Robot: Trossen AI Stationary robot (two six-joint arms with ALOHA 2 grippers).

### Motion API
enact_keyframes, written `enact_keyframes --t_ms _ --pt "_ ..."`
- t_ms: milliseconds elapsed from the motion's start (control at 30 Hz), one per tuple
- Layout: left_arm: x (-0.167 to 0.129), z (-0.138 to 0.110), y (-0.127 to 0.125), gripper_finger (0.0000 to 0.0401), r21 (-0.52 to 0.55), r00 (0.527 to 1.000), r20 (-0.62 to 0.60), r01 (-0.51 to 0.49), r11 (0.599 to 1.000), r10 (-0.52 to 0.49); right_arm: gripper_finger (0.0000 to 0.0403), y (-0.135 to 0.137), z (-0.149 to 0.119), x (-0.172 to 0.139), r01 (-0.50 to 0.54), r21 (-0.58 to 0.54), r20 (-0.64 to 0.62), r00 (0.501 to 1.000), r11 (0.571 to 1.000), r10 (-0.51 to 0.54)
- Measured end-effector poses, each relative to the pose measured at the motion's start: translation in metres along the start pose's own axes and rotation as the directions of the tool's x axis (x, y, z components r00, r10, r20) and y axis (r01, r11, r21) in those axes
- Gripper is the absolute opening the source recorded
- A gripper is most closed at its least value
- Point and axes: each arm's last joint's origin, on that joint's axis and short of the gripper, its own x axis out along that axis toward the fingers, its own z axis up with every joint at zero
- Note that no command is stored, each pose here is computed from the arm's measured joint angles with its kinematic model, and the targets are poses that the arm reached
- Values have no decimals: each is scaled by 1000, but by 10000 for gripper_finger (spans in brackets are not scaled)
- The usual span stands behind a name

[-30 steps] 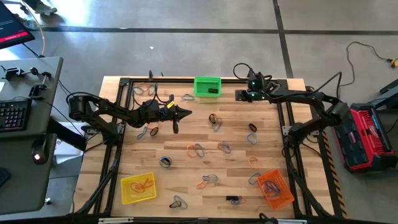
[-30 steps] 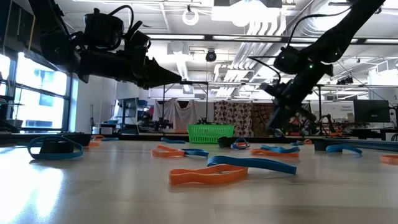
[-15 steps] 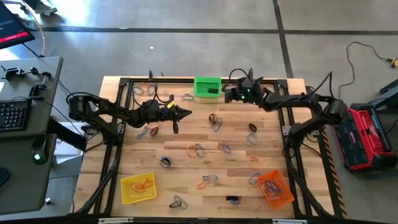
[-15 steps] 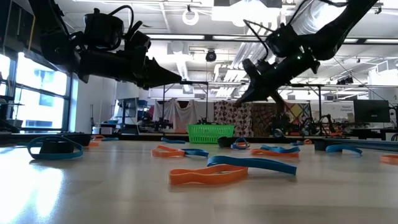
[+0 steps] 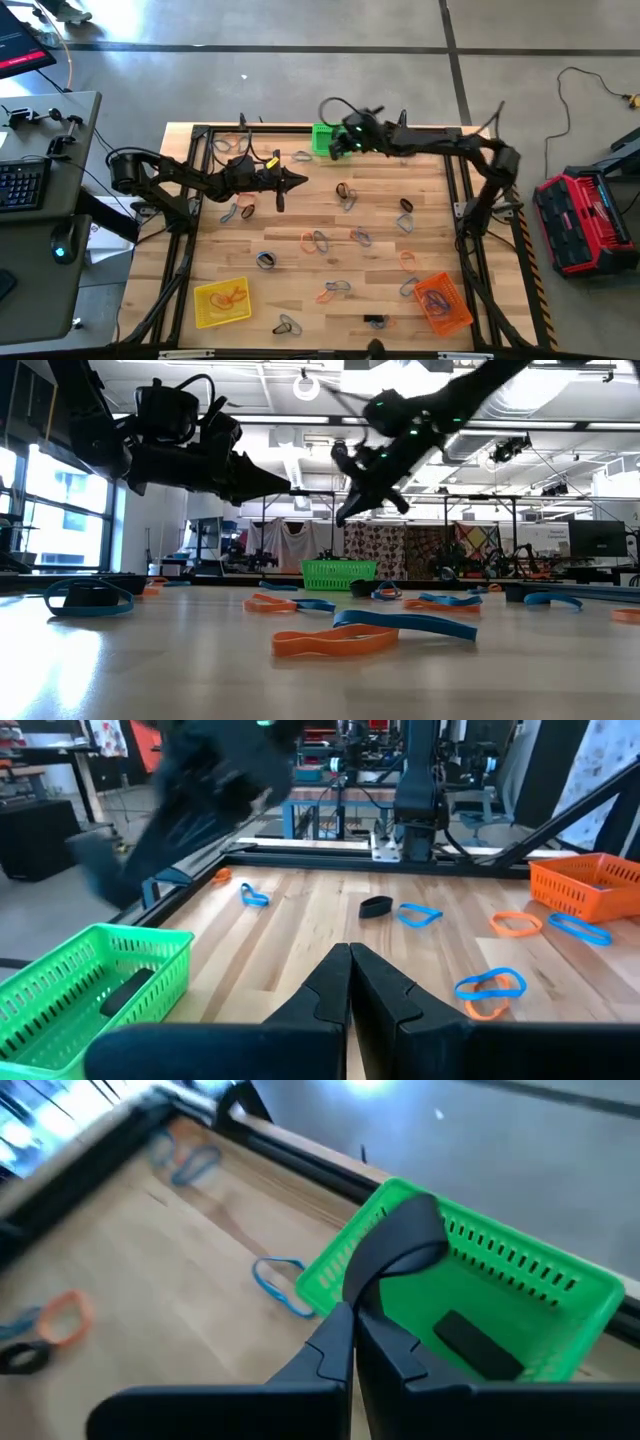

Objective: Sort rubber bands into baskets
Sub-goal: Put the black rubber band into the green bin

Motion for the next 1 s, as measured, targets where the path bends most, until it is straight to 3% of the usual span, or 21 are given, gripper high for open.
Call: enact_keyframes --t_ms 267,500,1000 --pt "0 0 0 0 16 1000 2 0 1000 0 0 9 30 44 83 7 -189 979 997 -80" --pt "0 0 0 0 18 1000 1 1 1000 -1 0 -6 39 80 175 -4 -340 926 985 -166" --pt "0 -1 0 0 16 1000 -7 3 1000 -3 0 -39 26 120 238 55 -492 852 970 -181"
